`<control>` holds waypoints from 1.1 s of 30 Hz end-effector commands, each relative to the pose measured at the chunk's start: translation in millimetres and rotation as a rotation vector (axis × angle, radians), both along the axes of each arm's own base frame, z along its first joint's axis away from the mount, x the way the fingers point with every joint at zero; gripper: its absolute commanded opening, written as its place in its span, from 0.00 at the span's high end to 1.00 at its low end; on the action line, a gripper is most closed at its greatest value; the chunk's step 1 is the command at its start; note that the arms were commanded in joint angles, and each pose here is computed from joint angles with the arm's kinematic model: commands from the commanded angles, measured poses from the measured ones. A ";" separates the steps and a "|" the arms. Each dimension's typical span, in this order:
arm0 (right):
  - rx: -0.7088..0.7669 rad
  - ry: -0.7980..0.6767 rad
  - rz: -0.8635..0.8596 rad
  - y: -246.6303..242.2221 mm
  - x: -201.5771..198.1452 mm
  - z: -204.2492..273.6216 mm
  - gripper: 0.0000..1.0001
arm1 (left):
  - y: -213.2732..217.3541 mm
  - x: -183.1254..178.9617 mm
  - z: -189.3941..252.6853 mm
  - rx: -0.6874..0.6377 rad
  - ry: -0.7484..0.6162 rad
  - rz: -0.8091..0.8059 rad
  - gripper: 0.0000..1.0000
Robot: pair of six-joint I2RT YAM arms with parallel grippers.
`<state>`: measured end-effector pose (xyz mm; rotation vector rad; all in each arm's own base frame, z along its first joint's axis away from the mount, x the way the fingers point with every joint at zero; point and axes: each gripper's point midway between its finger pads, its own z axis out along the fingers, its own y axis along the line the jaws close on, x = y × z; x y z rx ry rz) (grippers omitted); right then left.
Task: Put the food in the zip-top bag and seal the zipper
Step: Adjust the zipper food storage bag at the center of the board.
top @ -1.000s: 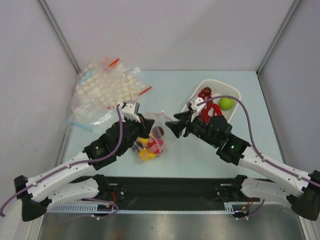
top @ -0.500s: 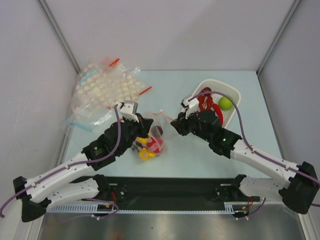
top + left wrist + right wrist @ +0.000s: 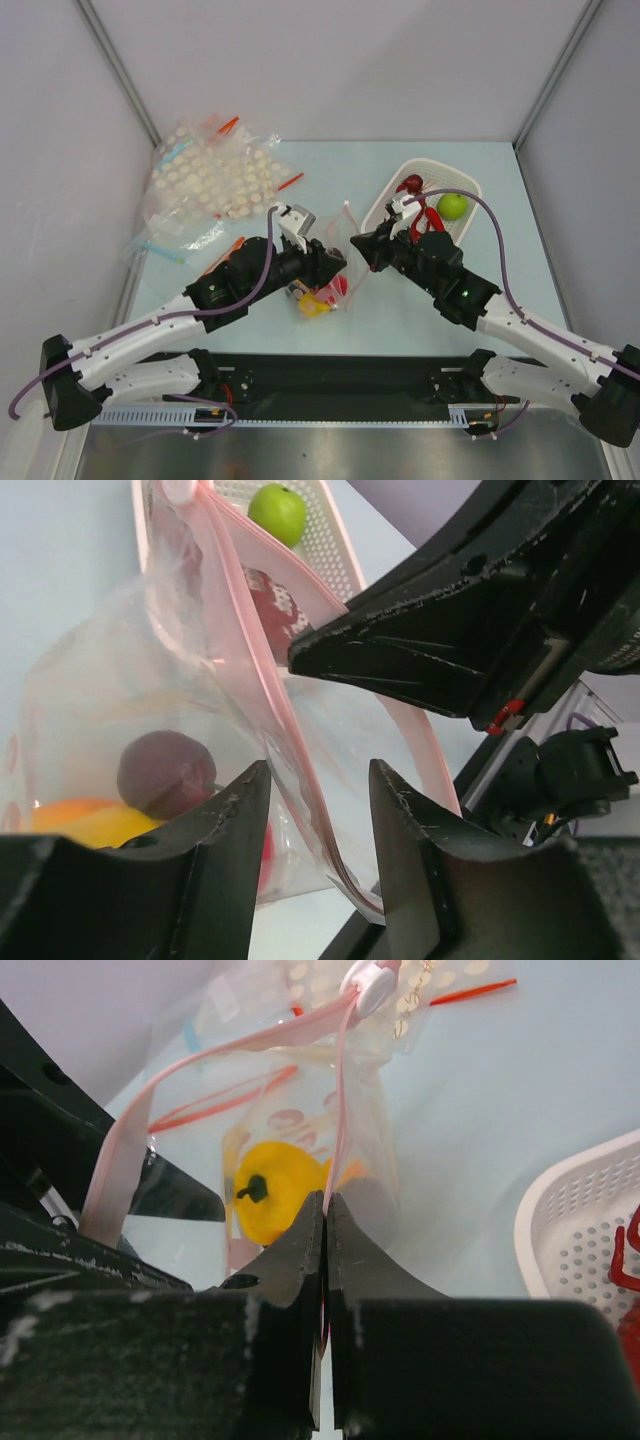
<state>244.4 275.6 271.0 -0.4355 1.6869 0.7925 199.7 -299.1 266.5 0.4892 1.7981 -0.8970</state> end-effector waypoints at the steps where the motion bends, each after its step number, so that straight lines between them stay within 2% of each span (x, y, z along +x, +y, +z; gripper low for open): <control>1: 0.142 -0.075 0.000 1.6 0.2 38.8 1.00 | -14.3 -10.9 36.2 -0.074 -0.065 -0.091 0.50; 5: 0.174 -0.079 0.017 2.8 -3.8 43.6 1.00 | -17.6 -16.5 36.8 -0.073 -0.066 -0.126 0.49; 9: 0.241 -0.106 -0.004 -5.6 -8.6 56.5 1.00 | -20.0 -31.8 50.3 -0.097 -0.095 -0.200 0.04; 10: 0.261 -0.110 -0.004 -6.2 -9.7 59.2 1.00 | -20.0 -35.3 53.0 -0.096 -0.100 -0.215 0.00; 14: 0.340 -0.094 0.016 -3.9 -18.4 72.9 1.00 | -17.0 -47.8 70.6 -0.118 -0.147 -0.235 0.00; 22: 0.420 -0.053 0.031 2.3 -30.3 83.2 0.99 | -31.1 -60.8 61.7 -0.016 -0.162 -0.271 0.00; 28: 0.449 -0.032 0.046 4.0 -33.3 85.2 0.98 | -37.3 -47.0 46.3 0.105 -0.169 -0.165 0.00; 33: 0.445 -0.029 0.021 0.8 -30.3 83.2 0.99 | -39.3 -41.5 39.5 0.144 -0.160 -0.127 0.02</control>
